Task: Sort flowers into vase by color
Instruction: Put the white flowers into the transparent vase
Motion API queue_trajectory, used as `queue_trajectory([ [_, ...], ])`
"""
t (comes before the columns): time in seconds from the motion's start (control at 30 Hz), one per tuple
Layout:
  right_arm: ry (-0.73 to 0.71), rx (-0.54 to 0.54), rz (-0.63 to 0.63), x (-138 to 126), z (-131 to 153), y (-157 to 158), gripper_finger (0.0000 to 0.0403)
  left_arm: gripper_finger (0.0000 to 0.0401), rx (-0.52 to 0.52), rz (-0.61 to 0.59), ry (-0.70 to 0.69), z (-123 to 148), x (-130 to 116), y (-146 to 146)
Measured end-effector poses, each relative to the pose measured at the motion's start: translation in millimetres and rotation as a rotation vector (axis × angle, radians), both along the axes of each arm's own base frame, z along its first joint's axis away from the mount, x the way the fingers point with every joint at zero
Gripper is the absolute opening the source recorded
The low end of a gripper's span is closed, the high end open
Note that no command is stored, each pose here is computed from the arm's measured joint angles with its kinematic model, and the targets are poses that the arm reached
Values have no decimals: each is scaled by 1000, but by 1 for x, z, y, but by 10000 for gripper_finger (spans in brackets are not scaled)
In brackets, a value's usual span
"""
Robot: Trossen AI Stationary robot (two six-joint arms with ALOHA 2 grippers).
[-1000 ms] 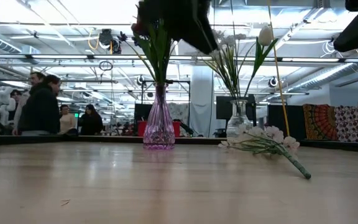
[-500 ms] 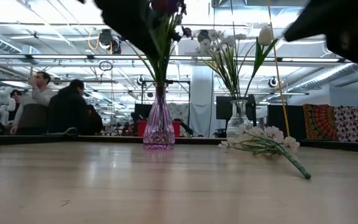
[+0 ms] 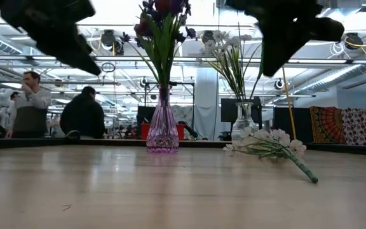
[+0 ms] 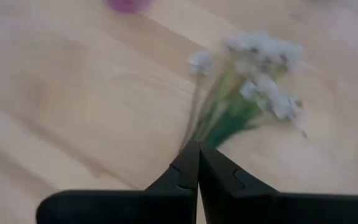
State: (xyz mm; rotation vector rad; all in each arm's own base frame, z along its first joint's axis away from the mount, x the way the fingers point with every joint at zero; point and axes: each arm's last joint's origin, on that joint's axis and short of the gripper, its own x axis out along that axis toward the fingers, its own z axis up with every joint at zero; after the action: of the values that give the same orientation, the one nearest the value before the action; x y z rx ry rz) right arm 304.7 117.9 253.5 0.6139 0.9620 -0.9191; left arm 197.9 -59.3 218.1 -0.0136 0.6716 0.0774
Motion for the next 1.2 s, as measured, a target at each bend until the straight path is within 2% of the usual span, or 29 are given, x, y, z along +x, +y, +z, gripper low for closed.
queue_trajectory([
  [0.17,127,70,-200,15,-14,-14,1,4,-8,-5,-54,-6,-29,10],
  [0.33,155,125,-277,25,-28,-21,17,4,14,-28,-92,-14,-50,18],
  [0.53,116,196,-347,36,-39,-19,64,4,-6,-28,-154,-21,-69,24],
  [0.7,74,255,-385,43,-46,-15,110,4,11,-53,-197,-18,-76,27],
  [0.93,134,293,-447,45,-68,-2,166,3,-1,-70,-227,-14,-79,27],
  [1.07,147,292,-479,45,-74,3,183,3,-29,-110,-223,-14,-79,26],
  [1.2,148,301,-497,42,-81,4,182,3,-59,-118,-216,-15,-79,25],
])
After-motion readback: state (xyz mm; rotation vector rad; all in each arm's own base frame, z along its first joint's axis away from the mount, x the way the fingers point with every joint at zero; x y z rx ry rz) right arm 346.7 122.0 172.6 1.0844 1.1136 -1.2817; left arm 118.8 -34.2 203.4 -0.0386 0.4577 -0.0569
